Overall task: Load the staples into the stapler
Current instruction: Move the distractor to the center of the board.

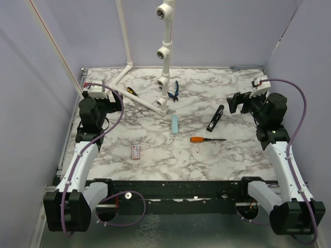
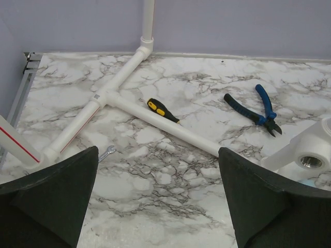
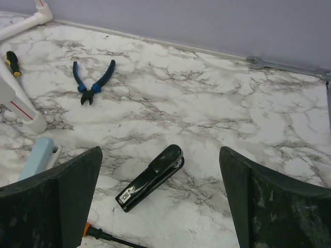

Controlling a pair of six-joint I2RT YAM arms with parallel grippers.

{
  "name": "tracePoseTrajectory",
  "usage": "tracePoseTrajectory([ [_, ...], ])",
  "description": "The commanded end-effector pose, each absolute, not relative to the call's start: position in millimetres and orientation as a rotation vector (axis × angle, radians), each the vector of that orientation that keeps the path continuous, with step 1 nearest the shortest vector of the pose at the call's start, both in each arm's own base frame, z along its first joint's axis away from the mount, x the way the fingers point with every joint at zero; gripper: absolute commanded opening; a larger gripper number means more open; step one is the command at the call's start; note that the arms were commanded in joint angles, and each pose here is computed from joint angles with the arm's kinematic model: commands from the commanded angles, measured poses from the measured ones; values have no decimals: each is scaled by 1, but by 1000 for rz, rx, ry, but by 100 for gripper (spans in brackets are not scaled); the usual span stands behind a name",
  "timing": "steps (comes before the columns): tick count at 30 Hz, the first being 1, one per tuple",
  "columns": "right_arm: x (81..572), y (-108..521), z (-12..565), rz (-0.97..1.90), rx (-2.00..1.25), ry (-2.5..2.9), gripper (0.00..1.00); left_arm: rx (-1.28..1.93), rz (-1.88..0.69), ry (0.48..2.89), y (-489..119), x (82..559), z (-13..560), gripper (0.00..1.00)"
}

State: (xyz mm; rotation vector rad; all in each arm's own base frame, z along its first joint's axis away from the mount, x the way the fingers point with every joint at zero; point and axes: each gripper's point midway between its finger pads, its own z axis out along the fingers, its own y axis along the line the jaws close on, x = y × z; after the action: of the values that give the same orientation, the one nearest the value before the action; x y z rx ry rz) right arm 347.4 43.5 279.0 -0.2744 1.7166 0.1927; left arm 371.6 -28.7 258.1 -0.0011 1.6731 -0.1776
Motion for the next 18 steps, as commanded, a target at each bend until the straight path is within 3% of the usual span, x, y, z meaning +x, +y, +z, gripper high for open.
tracePoseTrajectory([
  [1, 349, 42, 276, 192, -268, 1715, 100, 11, -199, 1669, -31, 370, 255, 99],
  [18, 345, 44, 278, 187, -322, 1698, 100, 40, -203, 1660, -33, 368, 258, 99],
])
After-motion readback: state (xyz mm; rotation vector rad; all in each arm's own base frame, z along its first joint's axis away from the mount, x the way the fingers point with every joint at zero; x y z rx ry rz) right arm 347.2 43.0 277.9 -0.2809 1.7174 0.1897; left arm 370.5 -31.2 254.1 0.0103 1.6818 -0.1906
